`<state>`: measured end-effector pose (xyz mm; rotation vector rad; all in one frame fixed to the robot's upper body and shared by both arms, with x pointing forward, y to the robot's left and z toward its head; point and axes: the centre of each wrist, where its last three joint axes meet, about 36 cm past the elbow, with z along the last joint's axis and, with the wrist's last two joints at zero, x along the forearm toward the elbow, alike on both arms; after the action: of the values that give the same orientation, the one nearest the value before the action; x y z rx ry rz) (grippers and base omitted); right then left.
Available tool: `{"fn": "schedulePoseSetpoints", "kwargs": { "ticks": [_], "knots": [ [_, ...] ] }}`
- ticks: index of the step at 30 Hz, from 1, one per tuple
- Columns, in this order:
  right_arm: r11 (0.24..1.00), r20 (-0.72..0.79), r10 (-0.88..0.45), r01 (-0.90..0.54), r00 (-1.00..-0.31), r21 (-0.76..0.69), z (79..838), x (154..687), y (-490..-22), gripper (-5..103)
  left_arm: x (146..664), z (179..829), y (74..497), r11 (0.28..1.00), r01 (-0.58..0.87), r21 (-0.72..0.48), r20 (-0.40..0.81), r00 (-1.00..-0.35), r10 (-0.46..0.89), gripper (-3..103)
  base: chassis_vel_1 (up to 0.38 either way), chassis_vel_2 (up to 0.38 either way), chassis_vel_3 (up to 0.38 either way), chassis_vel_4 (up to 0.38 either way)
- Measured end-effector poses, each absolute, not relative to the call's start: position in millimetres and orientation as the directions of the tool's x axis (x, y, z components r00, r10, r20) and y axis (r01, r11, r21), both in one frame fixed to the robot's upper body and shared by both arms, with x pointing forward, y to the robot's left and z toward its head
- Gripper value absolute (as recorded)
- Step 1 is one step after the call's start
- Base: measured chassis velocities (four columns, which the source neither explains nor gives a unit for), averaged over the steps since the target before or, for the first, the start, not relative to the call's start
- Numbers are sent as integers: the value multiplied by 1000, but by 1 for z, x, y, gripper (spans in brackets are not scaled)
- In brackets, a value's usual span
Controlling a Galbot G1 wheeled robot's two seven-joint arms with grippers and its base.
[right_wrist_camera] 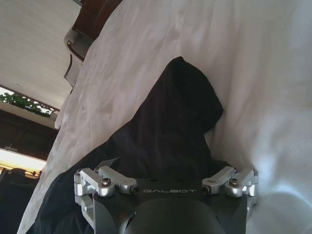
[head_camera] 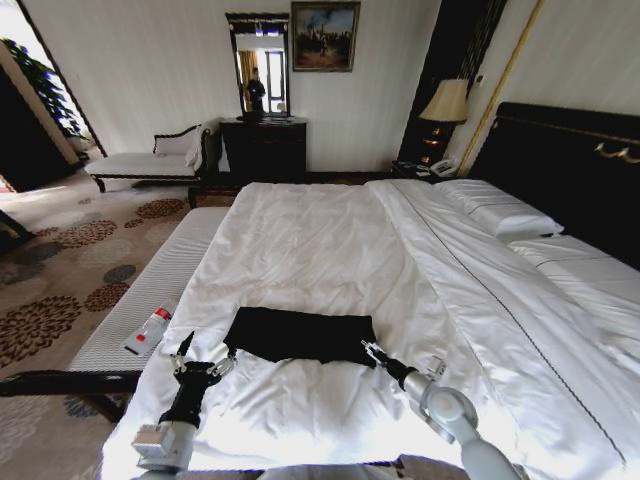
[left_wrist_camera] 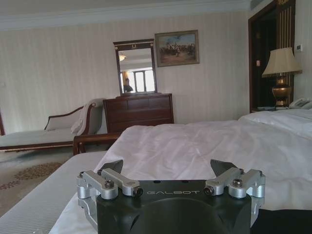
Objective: Fold the clothes on the bed.
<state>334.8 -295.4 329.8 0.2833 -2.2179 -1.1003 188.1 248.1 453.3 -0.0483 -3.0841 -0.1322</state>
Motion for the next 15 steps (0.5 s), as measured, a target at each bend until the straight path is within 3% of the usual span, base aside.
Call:
{"fn": "schedulePoseSetpoints", "kwargs": {
  "ticks": [2,4,8,10,14,15],
  "knots": [
    [620,444,-457,82,-771,781,328,336,-290,90,188,453,248,996,34,85,56,-998,29,100,0,0,0,0],
    [618,443,-459,81,-770,782,327,336,-289,90,188,453,248,996,34,85,56,-998,29,100,0,0,0,0],
    [615,445,-451,91,-774,783,318,339,-283,68,188,453,248,996,34,85,56,-998,29,100,0,0,0,0],
    [615,445,-450,92,-775,783,317,340,-283,68,188,453,248,996,33,85,56,-998,29,100,0,0,0,0],
    [617,437,-444,86,-782,782,318,344,-283,47,188,453,248,996,34,84,56,-998,29,100,0,0,0,0],
    [617,435,-443,85,-784,782,318,344,-283,47,188,453,248,996,34,84,56,-998,29,100,0,0,0,0]
  ]
}}
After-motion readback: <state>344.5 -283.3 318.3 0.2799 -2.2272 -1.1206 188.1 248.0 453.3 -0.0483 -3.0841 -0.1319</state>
